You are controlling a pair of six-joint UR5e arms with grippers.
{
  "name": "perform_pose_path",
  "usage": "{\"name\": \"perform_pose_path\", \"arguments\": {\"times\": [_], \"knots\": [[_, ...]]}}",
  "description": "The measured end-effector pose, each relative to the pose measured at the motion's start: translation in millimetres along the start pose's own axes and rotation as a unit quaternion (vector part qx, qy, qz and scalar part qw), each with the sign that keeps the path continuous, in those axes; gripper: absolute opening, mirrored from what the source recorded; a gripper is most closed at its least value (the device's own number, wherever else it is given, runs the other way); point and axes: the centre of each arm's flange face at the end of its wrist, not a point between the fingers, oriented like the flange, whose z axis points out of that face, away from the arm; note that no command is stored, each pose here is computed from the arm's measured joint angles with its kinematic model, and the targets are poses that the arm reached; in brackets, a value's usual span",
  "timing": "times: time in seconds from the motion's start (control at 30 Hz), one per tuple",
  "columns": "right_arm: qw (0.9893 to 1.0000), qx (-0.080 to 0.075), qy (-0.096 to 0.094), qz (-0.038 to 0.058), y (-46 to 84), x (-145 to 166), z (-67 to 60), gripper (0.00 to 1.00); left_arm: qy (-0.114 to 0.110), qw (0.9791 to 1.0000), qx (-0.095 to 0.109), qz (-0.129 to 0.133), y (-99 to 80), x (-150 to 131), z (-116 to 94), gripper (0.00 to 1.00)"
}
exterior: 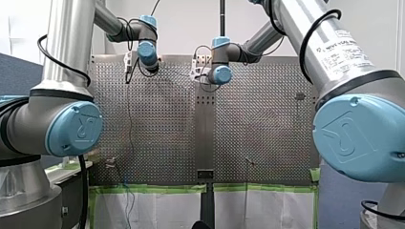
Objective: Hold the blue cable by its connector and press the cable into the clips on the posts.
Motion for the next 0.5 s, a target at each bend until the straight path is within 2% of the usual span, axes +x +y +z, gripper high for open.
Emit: {"name": "perform_pose_path", "arguments": {"times": [0.5], "knots": [[1.0000,0.000,0.000,-0.0003,0.5,-0.7,0.3,0.00,-0.002,1.0000,0.001,-0.006,0.9,-2.9,-1.1,1.00]]}}
